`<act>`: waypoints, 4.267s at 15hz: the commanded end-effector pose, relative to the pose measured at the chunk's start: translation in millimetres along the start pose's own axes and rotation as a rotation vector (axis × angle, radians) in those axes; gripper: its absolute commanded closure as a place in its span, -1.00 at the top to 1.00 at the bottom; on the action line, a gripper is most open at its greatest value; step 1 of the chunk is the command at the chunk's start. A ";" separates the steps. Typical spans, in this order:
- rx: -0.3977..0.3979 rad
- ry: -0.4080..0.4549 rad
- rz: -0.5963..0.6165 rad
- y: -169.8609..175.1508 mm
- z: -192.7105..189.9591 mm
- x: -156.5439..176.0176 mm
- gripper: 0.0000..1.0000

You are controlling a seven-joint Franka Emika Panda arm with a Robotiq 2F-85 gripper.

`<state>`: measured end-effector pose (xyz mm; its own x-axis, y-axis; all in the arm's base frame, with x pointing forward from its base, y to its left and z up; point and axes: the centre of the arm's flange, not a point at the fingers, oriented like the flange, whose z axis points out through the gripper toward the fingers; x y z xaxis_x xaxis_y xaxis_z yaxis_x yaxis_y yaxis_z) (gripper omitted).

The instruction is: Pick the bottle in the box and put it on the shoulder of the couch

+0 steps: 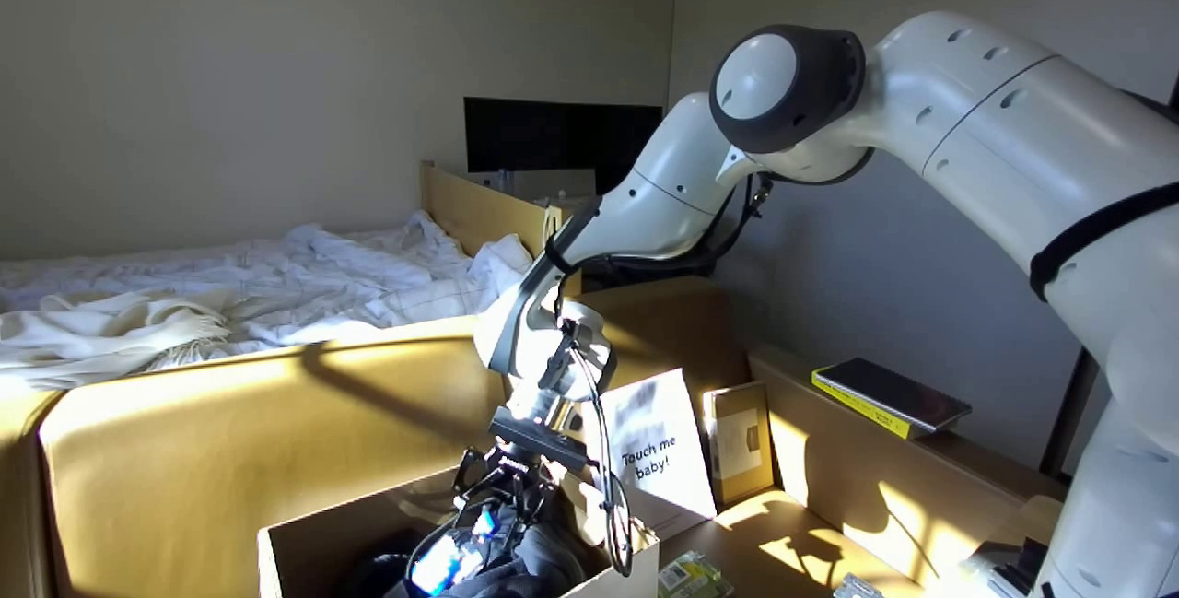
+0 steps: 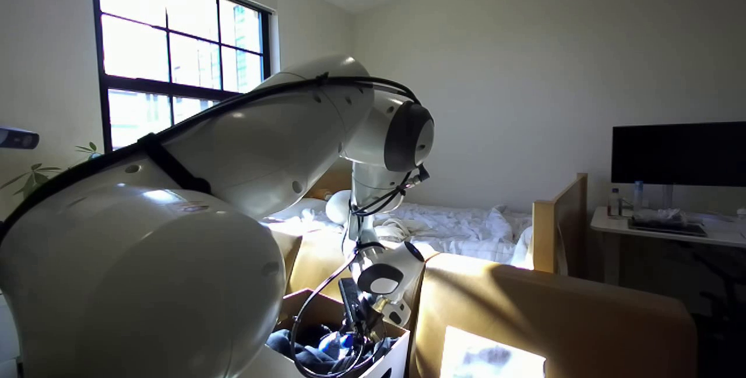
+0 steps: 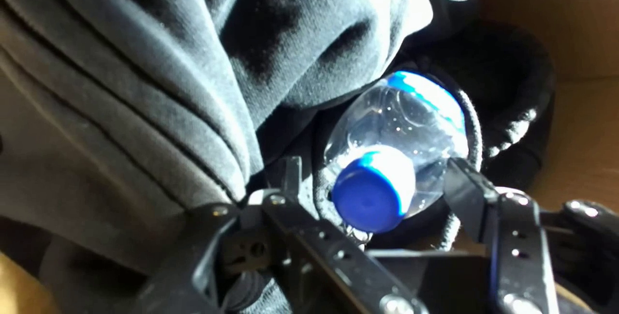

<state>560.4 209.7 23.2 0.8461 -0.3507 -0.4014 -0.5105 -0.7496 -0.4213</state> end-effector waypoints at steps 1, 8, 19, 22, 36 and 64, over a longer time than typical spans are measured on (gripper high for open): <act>0.007 0.017 0.007 7.4 -4.4 -4.8 -0.07; 0.027 0.045 0.002 1.6 -17.4 -4.5 -0.73; -0.261 0.105 -0.262 -85.8 -112.4 -77.9 -0.70; -0.383 0.155 -0.358 -134.8 -158.0 -110.6 -0.71; -0.918 0.304 0.029 -87.4 -479.4 -129.0 -0.73; -0.644 0.503 0.533 191.5 -633.3 -3.7 -0.72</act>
<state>533.5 -231.4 443.6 0.6801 -0.7320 0.0411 -0.6968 -0.6279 0.3467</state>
